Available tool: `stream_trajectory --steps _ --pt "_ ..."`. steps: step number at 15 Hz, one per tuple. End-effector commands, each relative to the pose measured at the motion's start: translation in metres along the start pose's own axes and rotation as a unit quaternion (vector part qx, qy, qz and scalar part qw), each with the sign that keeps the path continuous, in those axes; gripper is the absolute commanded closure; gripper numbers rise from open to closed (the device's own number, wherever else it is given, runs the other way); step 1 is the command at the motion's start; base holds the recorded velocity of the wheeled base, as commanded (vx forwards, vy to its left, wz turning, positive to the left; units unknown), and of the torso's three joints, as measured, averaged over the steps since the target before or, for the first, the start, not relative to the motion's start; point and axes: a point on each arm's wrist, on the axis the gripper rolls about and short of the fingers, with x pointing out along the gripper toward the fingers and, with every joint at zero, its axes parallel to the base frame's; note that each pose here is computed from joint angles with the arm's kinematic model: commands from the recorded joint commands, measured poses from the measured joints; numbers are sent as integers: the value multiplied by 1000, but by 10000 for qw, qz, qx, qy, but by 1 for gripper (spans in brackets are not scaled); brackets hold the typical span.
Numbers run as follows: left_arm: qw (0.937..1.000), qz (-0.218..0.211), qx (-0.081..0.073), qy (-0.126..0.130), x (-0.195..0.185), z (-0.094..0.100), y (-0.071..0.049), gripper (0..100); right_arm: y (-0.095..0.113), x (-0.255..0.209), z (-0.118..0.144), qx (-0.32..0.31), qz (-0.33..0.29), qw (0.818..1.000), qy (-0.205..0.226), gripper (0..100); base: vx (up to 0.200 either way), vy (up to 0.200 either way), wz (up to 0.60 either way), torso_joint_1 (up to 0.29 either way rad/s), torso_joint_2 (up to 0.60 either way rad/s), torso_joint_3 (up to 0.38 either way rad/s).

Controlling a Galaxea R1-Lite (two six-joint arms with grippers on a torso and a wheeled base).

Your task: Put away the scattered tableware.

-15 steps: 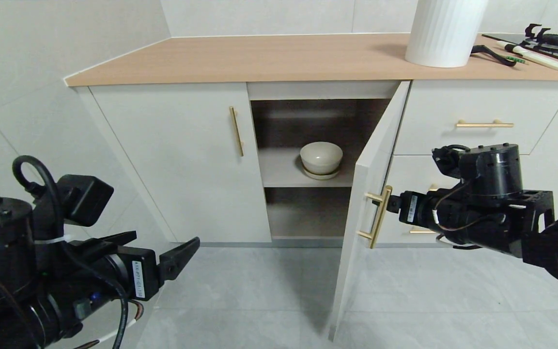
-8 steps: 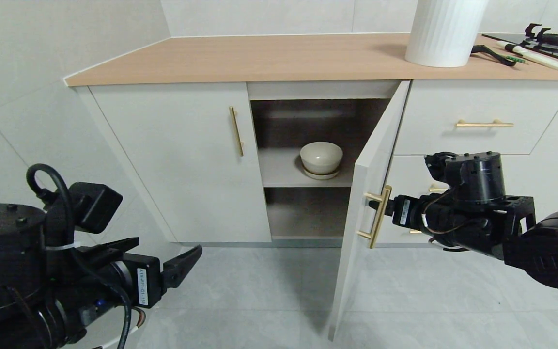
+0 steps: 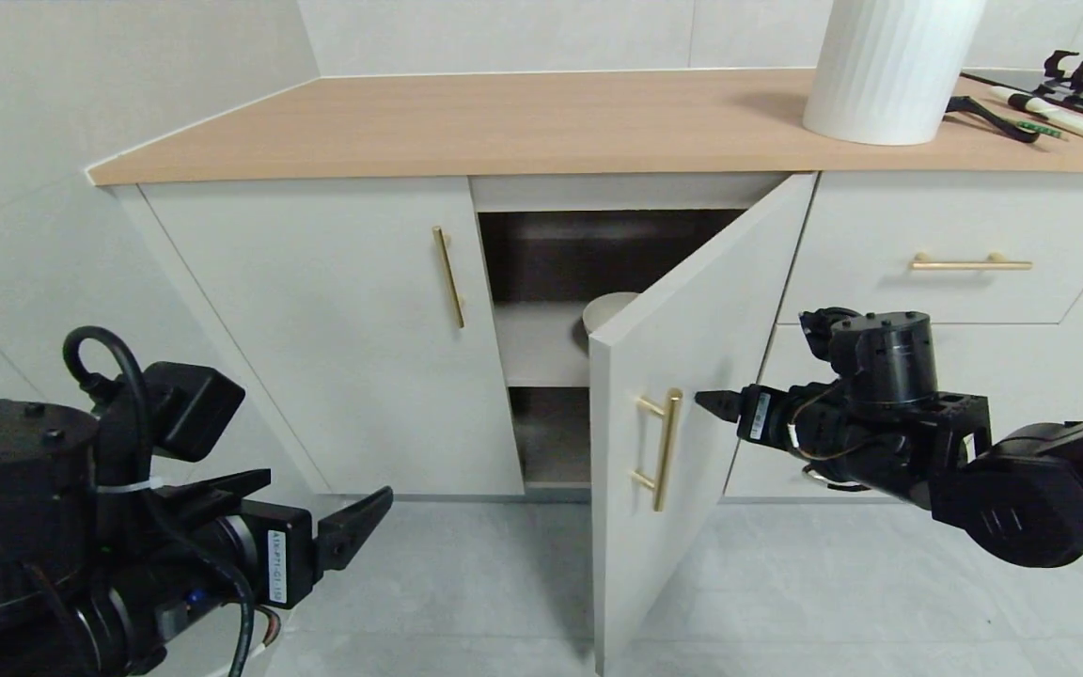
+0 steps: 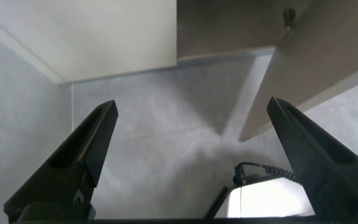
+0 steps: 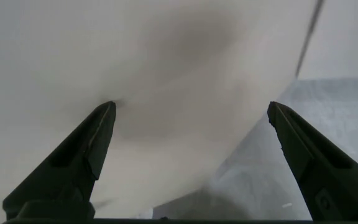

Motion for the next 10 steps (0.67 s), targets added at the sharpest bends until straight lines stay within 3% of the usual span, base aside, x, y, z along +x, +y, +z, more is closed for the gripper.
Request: stream_trajectory --steps 1,3,5,7,8,10 --pt "10000 4 3 14 1 0 0 0 0 6 -5 41 -10 10000 53 0 200 0 0 2 7 2" --pt "10000 9 13 42 2 -1 -1 0 3 8 0 377 60 9992 -73 0 200 0 0 5 2 2" --pt "10000 3 39 84 4 -2 -2 0 5 11 3 564 100 9983 -137 0 0 0 0 0 0 0" --pt "9998 0 175 101 4 -3 -3 0 8 17 7 858 141 9960 -191 0 0 0 0 0 0 0" --pt "9993 22 354 104 2 -6 -2 0 10 25 9 1079 125 9937 -256 0 0 0 0 0 0 0" --pt "9992 19 380 134 3 -7 -2 0 9 35 11 1285 -42 9909 -405 0 0 0 0 0 0 0"
